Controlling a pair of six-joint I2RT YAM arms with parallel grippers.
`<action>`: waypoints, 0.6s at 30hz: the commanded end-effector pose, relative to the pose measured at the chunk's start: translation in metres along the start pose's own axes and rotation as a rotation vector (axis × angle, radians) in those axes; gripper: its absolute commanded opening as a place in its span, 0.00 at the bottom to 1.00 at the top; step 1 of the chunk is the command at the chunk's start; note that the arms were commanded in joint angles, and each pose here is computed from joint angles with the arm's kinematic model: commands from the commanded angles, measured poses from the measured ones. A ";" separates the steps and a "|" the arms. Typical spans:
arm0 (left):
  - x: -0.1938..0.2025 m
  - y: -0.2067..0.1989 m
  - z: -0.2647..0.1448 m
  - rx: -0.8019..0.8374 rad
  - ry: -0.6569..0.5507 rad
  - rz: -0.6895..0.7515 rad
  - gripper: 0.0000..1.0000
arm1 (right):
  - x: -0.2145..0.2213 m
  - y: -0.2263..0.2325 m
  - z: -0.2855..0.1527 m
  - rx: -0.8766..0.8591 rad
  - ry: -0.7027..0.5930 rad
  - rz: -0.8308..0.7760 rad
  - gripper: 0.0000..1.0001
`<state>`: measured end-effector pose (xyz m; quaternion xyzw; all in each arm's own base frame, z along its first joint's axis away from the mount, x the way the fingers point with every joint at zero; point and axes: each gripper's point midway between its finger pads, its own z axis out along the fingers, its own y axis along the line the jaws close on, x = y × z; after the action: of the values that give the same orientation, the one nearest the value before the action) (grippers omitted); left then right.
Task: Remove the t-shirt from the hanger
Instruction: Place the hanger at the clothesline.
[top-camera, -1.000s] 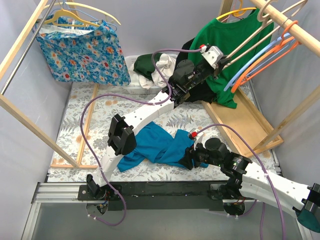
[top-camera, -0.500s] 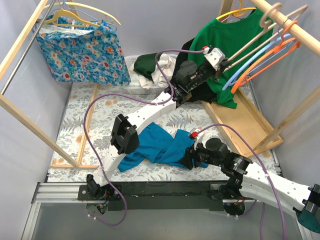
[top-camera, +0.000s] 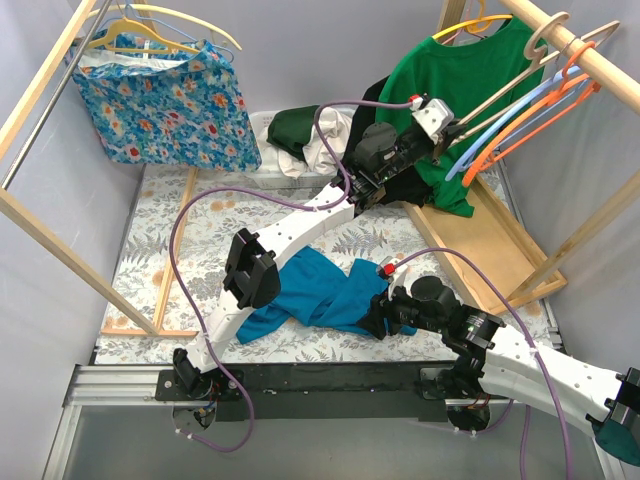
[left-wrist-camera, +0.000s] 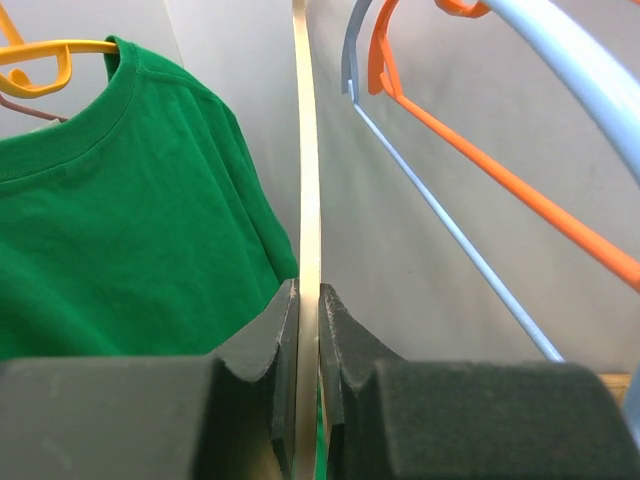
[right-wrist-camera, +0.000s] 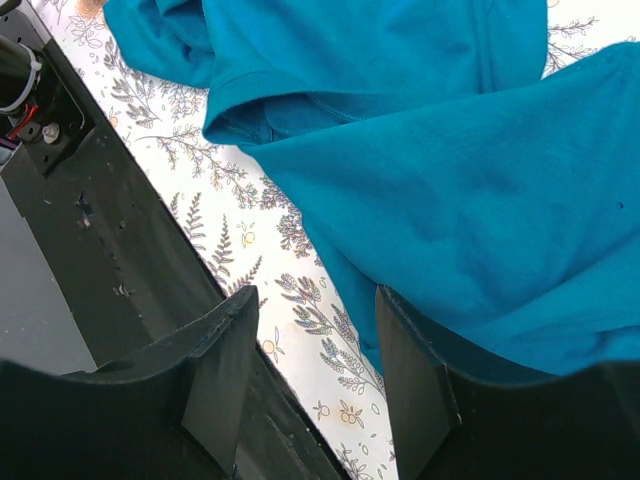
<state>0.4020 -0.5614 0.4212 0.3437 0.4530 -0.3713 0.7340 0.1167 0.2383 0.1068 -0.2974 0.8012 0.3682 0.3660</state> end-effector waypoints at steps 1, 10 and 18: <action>-0.025 0.003 0.003 0.004 -0.038 0.025 0.00 | -0.007 0.003 0.002 -0.012 -0.034 -0.001 0.57; -0.012 0.001 0.006 0.011 -0.027 0.007 0.00 | -0.005 0.003 0.001 -0.011 -0.031 0.007 0.57; -0.045 0.015 -0.005 -0.055 -0.055 0.050 0.87 | -0.002 0.002 0.002 -0.005 -0.011 0.008 0.61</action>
<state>0.4057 -0.5641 0.4178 0.3462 0.4541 -0.3669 0.7344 0.1164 0.2384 0.1066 -0.2967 0.8018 0.3687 0.3648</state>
